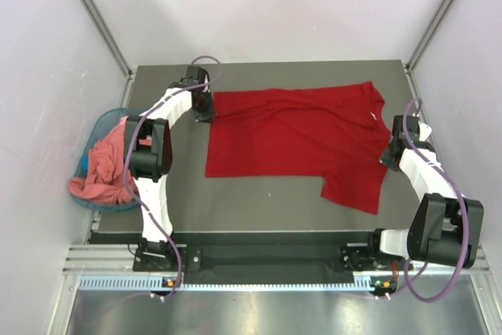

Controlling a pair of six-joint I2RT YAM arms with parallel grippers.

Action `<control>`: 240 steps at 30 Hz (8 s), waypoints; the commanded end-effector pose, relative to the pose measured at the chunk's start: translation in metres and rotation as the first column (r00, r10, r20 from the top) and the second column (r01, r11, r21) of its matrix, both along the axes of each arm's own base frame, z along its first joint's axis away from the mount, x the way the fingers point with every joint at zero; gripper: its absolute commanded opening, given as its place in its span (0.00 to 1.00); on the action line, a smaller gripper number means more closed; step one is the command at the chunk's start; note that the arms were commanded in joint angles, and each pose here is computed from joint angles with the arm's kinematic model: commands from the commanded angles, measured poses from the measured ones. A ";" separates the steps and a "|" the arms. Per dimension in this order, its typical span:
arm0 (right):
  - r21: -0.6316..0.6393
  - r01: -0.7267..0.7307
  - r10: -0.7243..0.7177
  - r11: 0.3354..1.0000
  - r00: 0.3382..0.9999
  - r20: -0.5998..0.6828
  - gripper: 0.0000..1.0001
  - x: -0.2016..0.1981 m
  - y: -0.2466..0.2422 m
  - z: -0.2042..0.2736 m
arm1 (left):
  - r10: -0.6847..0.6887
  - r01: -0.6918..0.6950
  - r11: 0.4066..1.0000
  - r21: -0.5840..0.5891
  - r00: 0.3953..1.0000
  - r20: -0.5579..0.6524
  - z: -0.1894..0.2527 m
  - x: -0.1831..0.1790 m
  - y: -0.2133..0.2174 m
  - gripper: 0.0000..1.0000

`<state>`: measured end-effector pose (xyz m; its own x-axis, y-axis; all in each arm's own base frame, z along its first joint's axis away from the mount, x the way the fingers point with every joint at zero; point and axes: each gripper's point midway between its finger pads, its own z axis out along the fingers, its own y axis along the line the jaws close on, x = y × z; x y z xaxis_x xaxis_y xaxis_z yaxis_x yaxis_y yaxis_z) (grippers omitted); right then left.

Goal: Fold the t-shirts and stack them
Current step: Fold the tshirt

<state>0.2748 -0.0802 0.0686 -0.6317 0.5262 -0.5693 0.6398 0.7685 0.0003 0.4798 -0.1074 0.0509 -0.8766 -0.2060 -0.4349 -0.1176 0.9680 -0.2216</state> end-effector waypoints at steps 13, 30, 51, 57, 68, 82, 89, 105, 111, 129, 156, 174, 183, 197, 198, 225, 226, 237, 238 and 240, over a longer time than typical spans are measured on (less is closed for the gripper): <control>-0.059 0.054 -0.052 0.997 0.998 0.036 0.00 -0.002 -0.018 0.017 | -0.011 0.014 0.997 0.077 0.999 -0.045 -0.007 0.007 0.012 0.09; 0.149 -0.106 0.096 0.983 0.993 0.071 0.28 -0.001 0.051 0.049 | -0.028 0.026 0.995 -0.094 1.000 -0.015 0.041 -0.077 -0.042 0.38; -0.004 0.367 -0.357 0.930 0.902 -0.243 0.24 -0.111 0.021 -0.020 | 0.260 -0.265 0.964 -0.033 0.959 -0.113 -0.016 -0.176 -0.001 0.40; 0.079 0.183 -0.182 0.980 0.983 -0.020 0.26 -0.048 0.026 0.041 | 0.189 -0.182 0.977 -0.112 0.981 0.054 0.053 -0.134 -0.013 0.43; 0.179 -0.039 0.007 0.983 0.984 0.177 0.42 0.102 0.029 0.088 | 0.155 -0.119 0.954 -0.274 0.982 0.112 0.095 0.005 -0.013 0.47; 0.484 0.315 -0.369 0.816 0.929 0.016 0.42 0.178 0.024 0.021 | 0.113 -0.065 0.941 -0.332 0.985 0.128 0.067 0.058 -0.027 0.46; 0.560 0.376 -0.439 0.738 0.898 -0.024 0.44 0.206 0.036 0.009 | 0.109 -0.053 0.946 -0.320 0.981 0.159 0.073 0.061 -0.025 0.46; 0.497 0.289 -0.318 0.818 0.948 -0.026 0.14 0.209 0.035 -0.009 | 0.076 -0.028 0.946 -0.324 0.988 0.137 0.047 0.063 -0.030 0.46; 0.382 0.171 -0.185 0.908 0.983 0.000 0.00 0.176 0.028 -0.019 | 0.078 -0.032 0.950 -0.309 0.987 0.137 0.049 0.059 -0.027 0.46; 0.212 -0.552 0.459 0.806 0.810 0.366 0.43 0.261 0.085 0.055 | 0.071 -0.026 0.949 -0.315 0.989 0.131 0.054 0.055 -0.029 0.46; 0.077 -0.860 0.823 0.504 0.505 0.259 0.45 0.295 0.120 -0.012 | 0.063 -0.034 0.959 -0.281 0.994 0.094 0.014 0.067 -0.026 0.45; -0.029 -0.848 0.810 0.530 0.495 0.315 0.00 0.281 0.121 0.039 | 0.155 -0.127 0.970 -0.208 0.980 0.125 0.019 0.080 -0.008 0.42; -0.018 -0.849 0.810 0.528 0.497 0.311 0.00 0.276 0.128 0.035 | 0.152 -0.129 0.976 -0.177 0.981 0.121 0.022 0.070 -0.002 0.41; -0.023 -0.842 0.805 0.539 0.508 0.307 0.00 0.278 0.126 0.035 | 0.126 -0.105 0.969 -0.225 0.989 0.080 0.010 0.062 -0.015 0.31; -0.022 -0.842 0.805 0.539 0.508 0.306 0.00 0.278 0.126 0.034 | 0.127 -0.108 0.969 -0.222 0.989 0.072 0.008 0.061 -0.014 0.31; -0.253 -0.739 0.753 0.625 0.482 0.448 0.00 0.320 0.114 0.145 | 0.170 -0.053 0.933 -0.355 0.936 0.307 0.097 0.142 -0.007 0.00; -0.270 -0.728 0.751 0.630 0.483 0.451 0.00 0.322 0.112 0.150 | 0.158 0.003 0.916 -0.400 0.916 0.369 0.112 0.152 -0.014 0.00; -0.481 -0.568 0.733 0.668 0.390 0.557 0.00 0.369 0.095 0.198 | 0.258 0.167 0.823 -0.544 0.743 0.618 0.166 0.207 -0.024 0.00; -0.494 -0.563 0.738 0.663 0.383 0.556 0.00 0.374 0.094 0.195 | 0.277 0.167 0.810 -0.562 0.735 0.619 0.169 0.210 -0.024 0.00; -0.536 -0.531 0.746 0.656 0.347 0.569 0.00 0.382 0.093 0.208 | 0.291 0.185 0.805 -0.563 0.704 0.647 0.176 0.217 -0.022 0.00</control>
<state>0.6294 0.0175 0.2016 -0.3211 -0.0221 -0.9468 -0.1961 0.9796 0.0436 0.6757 -0.1339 0.1712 -0.5042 -0.5965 -0.6245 0.1027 0.6766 -0.7291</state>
